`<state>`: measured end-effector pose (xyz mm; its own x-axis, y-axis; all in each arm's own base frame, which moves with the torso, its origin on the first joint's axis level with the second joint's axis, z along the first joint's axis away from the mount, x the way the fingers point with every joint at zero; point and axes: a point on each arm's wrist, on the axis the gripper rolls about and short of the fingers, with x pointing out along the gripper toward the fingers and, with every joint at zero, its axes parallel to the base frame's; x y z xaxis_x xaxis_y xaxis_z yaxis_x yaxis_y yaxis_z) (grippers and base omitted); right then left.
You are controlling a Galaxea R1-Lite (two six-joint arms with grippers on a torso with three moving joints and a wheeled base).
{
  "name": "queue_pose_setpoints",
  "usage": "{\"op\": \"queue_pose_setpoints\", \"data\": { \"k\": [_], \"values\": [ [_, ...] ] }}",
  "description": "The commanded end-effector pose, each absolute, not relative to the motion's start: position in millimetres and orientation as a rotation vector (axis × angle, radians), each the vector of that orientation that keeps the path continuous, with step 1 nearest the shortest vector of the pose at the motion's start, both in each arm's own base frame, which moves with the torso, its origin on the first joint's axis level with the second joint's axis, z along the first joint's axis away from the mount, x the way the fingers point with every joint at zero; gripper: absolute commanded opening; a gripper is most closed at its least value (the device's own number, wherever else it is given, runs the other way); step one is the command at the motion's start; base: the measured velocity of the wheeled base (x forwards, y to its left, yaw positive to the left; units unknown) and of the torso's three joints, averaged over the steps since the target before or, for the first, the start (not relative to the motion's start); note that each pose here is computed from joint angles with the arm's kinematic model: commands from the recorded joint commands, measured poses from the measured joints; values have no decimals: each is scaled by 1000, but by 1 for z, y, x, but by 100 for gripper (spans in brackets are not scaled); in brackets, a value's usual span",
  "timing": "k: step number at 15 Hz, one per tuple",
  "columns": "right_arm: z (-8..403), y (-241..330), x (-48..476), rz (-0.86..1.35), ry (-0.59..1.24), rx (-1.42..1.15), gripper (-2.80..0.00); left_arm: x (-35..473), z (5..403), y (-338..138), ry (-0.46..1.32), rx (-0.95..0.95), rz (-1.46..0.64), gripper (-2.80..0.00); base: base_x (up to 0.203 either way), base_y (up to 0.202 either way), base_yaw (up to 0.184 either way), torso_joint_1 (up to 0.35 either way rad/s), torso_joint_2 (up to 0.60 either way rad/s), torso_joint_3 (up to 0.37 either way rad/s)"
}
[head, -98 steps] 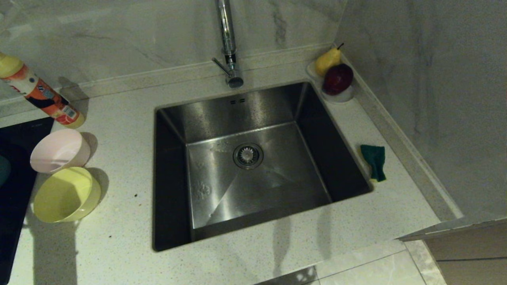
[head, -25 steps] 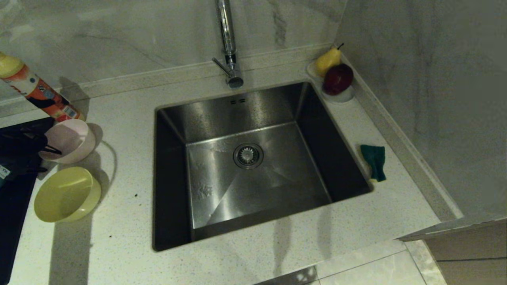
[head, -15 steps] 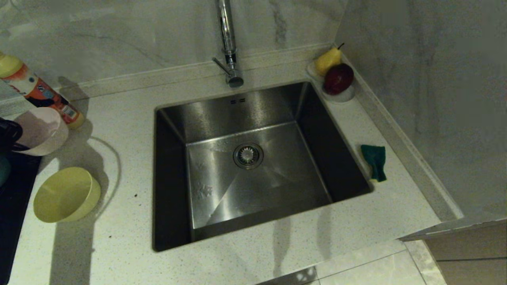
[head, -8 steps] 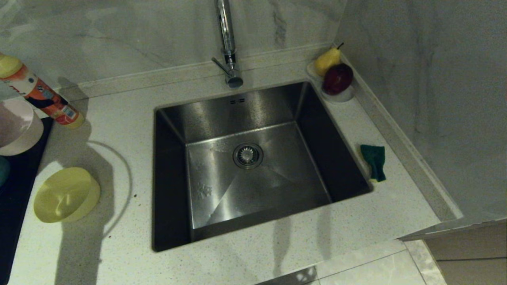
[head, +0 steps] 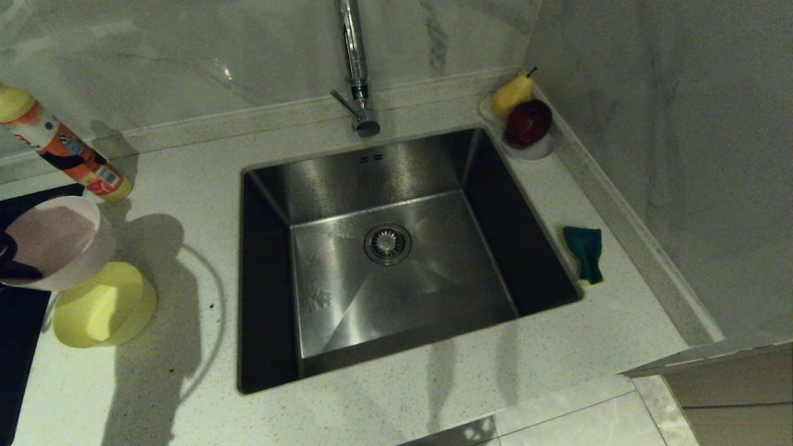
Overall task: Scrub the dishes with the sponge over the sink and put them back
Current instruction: Place the bowl on the bowl
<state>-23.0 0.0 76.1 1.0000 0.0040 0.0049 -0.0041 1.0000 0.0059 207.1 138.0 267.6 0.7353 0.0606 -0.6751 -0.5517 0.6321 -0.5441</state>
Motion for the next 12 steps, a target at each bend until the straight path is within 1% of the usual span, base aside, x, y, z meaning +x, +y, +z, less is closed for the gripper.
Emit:
{"op": "queue_pose_setpoints", "data": {
  "k": [1, 4, 7, 12],
  "values": [
    [76, 0, -23, 5, -6, 6, -280, 203, 252, 127, 715, -816, 360, -280, 0, 0, 0, 0, 0, 0],
    [76, 0, -23, 5, -6, 6, -280, 207, 231, 128, 721, -805, 364, -280, 0, 0, 0, 0, 0, 0],
    [76, 0, -23, 5, -6, 6, -280, 213, 215, 133, 715, -779, 417, -280, 0, 0, 0, 0, 0, 0],
    [76, 0, -23, 4, -6, 6, -280, 217, 209, 136, 737, -785, 430, -280, 0, 0, 0, 0, 0, 0]
  ]
}}
